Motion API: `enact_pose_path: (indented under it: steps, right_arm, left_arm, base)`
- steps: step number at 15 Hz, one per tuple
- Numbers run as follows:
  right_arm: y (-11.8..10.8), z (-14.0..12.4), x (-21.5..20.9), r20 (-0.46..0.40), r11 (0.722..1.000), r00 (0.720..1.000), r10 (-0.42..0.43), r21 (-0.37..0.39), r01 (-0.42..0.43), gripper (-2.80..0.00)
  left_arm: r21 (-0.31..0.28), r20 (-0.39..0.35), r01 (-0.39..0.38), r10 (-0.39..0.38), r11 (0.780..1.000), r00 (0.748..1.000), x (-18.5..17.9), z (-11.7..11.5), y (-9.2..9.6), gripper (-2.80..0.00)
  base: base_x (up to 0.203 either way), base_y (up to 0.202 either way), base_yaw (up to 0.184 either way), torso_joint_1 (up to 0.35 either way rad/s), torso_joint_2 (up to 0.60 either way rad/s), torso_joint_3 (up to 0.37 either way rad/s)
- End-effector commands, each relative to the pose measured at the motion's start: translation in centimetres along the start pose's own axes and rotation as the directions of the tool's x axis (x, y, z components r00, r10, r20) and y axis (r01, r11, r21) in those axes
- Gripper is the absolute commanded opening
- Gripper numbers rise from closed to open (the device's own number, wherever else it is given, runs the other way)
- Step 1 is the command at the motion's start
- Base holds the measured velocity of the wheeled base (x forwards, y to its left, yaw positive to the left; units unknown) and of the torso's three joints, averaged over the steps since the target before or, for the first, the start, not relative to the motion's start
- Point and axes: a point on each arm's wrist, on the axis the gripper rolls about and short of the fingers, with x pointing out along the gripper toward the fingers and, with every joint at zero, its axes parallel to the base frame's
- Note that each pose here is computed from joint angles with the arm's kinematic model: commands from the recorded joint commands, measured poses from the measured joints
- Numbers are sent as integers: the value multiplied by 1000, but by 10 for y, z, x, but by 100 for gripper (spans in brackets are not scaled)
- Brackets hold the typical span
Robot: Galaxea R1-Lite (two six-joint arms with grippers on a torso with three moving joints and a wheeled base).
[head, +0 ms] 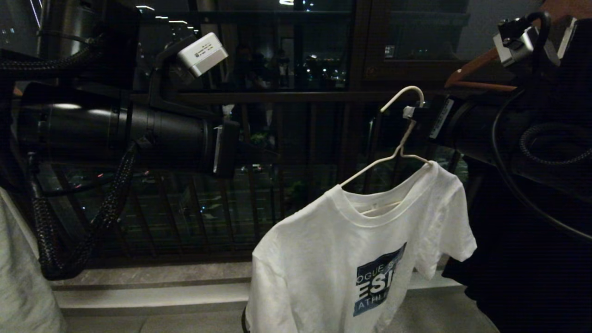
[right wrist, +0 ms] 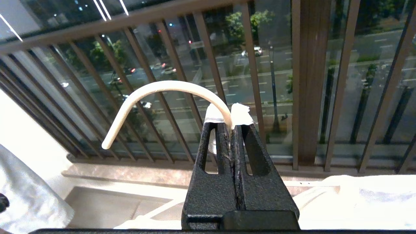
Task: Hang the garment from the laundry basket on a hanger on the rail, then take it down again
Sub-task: Hang the clothes rack on the clothesline
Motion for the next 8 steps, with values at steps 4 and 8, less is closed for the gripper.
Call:
enact_pose_path:
  steps: [4,8]
  right_arm:
    - [0,3,-4,11,1000,1000,5,0,-5,-280]
    - [8,-2,-14,-8,999,999,44,-2,-44,-280]
  left_arm:
    - [-1,-10,9,-9,1000,1000,2,-2,-2,-280]
    - [2,-48,54,-54,999,997,-5,-6,-18,-280]
  base:
    - [0,0,0,243,-547,-311]
    - [0,0,0,265,-586,-322]
